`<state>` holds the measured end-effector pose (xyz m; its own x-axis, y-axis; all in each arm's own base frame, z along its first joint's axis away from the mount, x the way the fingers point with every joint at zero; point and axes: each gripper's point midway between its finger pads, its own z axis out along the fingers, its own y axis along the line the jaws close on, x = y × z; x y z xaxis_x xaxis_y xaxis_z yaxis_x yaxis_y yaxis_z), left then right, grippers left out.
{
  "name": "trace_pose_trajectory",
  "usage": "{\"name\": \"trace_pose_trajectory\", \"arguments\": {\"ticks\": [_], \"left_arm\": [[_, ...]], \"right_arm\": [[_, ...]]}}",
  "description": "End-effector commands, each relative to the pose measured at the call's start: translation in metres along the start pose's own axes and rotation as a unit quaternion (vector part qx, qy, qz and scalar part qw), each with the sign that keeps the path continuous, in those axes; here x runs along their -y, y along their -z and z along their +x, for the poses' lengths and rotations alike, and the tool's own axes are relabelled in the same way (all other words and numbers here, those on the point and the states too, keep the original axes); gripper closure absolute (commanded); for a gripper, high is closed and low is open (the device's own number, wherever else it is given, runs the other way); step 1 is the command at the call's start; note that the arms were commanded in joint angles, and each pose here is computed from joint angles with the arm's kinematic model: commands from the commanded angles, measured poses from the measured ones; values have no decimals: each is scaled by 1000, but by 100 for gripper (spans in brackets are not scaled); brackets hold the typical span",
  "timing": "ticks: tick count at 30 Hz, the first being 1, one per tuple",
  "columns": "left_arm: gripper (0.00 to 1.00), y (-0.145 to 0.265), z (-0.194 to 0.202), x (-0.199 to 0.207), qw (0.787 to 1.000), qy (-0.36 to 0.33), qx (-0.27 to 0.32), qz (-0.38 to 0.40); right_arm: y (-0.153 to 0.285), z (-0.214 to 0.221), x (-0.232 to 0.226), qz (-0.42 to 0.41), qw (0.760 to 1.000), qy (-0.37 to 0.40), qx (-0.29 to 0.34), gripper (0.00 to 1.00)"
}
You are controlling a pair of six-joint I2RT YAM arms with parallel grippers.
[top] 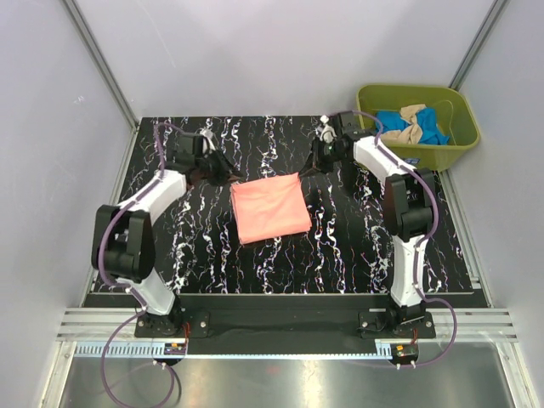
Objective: Fold and stack the t-shirts
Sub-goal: Fold the tshirt
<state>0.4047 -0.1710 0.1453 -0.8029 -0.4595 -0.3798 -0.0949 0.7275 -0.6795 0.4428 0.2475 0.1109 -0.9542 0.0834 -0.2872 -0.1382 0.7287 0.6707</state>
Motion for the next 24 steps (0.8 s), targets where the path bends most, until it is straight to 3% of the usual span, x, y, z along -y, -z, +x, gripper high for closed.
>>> {"name": "trace_pose_trajectory", "arguments": {"ticks": [1,6,11,20,24], "left_arm": [[80,-28,22,48,990,6,-42,138],[82,-58,36,45,980,42,-57,189],[82,-83,39,26,981,49,-54,180],[83,-101,6,-15,985,57,-14,163],[83,-110,4,-43,991,51,-24,125]], "right_arm": [[-5,-3,-34,-90,996,5,22,95],[-33,16,-33,-114,993,17,-1,99],[-60,19,-20,-122,992,21,-3,100],[-97,-21,-1,-163,984,31,58,100],[-106,-37,14,-145,987,26,67,99]]}}
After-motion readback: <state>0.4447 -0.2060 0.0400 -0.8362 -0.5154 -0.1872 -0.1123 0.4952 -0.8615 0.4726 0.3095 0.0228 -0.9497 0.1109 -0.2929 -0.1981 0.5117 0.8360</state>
